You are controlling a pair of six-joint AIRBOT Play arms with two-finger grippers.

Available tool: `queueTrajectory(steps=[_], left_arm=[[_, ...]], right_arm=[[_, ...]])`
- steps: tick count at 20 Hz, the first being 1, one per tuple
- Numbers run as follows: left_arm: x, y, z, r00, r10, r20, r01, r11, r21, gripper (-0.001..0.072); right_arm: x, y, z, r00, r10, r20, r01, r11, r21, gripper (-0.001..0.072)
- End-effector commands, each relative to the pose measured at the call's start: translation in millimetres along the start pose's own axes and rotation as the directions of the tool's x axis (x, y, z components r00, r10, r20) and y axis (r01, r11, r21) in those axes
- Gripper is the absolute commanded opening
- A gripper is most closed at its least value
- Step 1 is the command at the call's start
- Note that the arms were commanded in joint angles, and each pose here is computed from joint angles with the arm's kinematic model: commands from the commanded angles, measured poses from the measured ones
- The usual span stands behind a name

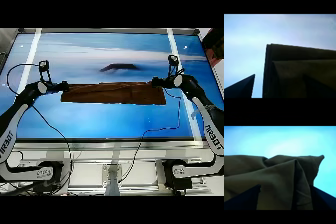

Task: Fold the clothes and pants, and hang the long-sleeved shirts on hangers.

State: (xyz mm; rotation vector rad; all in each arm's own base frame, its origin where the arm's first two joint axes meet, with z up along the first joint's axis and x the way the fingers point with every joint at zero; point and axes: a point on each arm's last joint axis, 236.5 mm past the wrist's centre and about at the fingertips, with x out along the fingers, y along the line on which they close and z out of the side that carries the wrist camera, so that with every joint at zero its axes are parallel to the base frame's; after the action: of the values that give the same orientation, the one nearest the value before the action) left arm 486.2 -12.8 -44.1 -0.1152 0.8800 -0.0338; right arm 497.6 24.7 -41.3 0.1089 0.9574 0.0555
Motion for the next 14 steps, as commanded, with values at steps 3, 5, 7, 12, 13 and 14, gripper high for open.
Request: queueTrajectory(steps=[3, 5, 7, 12, 13, 14], left_arm=[[-23, 0, 42, 0.994, 0.006, 0.108, -0.006, 1.0, 0.005, 0.0668], [-38, 13, 42, 0.996, 0.02, 0.082, -0.017, 0.999, -0.033, 0.0424], [-45, 38, 13, 0.997, 0.036, -0.062, -0.042, 0.993, -0.109, 0.0356], [-57, 57, -56, 0.899, -0.079, -0.431, 0.037, 0.994, -0.107, 0.0527], [-53, 48, -58, 0.887, -0.135, -0.441, 0.099, 0.99, -0.104, 0.0619], [-48, 42, -58, 0.884, -0.166, -0.438, 0.143, 0.986, -0.087, 0.0672]], right_arm=[[-17, 1, 15, 0.999, -0.003, 0.05, 0.004, 1.0, -0.011, 0.0686], [-30, 3, 24, 0.997, -0.002, 0.081, 0.003, 1.0, -0.016, 0.0686], [-40, 4, 32, 0.994, -0.002, 0.106, 0.004, 1.0, -0.021, 0.0685], [-44, 1, 19, 0.999, -0.016, 0.049, 0.02, 0.997, -0.068, 0.0684], [-43, 1, 10, 1.0, -0.015, 0.014, 0.016, 0.996, -0.087, 0.0684], [-43, 2, 1, 1.0, -0.013, -0.025, 0.011, 0.994, -0.105, 0.0684]])
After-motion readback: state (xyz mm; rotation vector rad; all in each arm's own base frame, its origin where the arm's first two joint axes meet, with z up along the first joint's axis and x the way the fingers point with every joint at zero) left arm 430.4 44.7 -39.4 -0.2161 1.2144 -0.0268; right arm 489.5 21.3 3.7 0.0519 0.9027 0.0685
